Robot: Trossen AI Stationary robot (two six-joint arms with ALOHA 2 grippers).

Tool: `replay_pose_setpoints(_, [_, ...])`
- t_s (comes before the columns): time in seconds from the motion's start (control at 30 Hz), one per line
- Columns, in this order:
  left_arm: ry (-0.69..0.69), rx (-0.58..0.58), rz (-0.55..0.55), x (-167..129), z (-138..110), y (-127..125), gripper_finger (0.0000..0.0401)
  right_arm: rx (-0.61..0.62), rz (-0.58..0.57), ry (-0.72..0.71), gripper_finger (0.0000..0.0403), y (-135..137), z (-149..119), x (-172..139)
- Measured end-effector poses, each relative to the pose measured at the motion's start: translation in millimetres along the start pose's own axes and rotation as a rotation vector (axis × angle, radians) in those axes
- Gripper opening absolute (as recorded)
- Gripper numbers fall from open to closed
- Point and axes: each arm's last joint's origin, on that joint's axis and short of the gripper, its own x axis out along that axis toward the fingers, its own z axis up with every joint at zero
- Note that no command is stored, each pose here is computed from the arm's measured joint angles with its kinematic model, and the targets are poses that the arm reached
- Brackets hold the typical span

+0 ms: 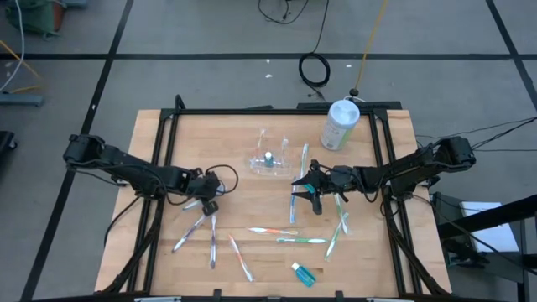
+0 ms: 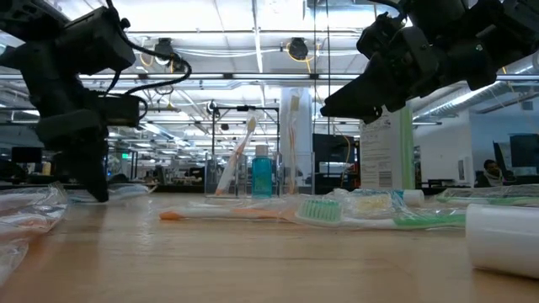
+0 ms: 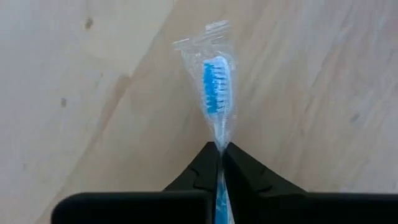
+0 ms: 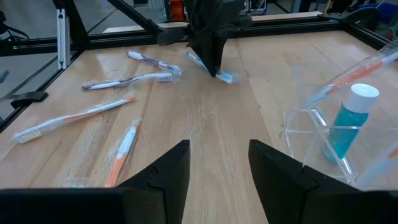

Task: Pick & Place toothbrushing station
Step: Put the left blue toothbrush into the transparent organizer

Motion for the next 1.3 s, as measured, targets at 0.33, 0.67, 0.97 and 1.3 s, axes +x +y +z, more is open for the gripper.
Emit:
replay_pose_setpoints(0.33, [-0.187,0.007,-0.068,-14,14,-5,0.0017,-0.010,0.000,0.000,0.0155,0,0,0])
replay_pose_setpoints(0.67, [-0.651,0.092,-0.246,-65,42,-12,0.0015,-0.019,0.000,0.002,0.0155,0,0,0])
replay_pose_setpoints(0.97, [-1.047,0.241,-0.329,-100,63,-20,0.0011,-0.046,-0.001,-0.001,0.0155,0,0,0])
replay_pose_setpoints(1.3, [-1.352,0.470,-0.223,-117,75,-24,0.0005,-0.047,-0.001,-0.012,0.0155,0,1,0])
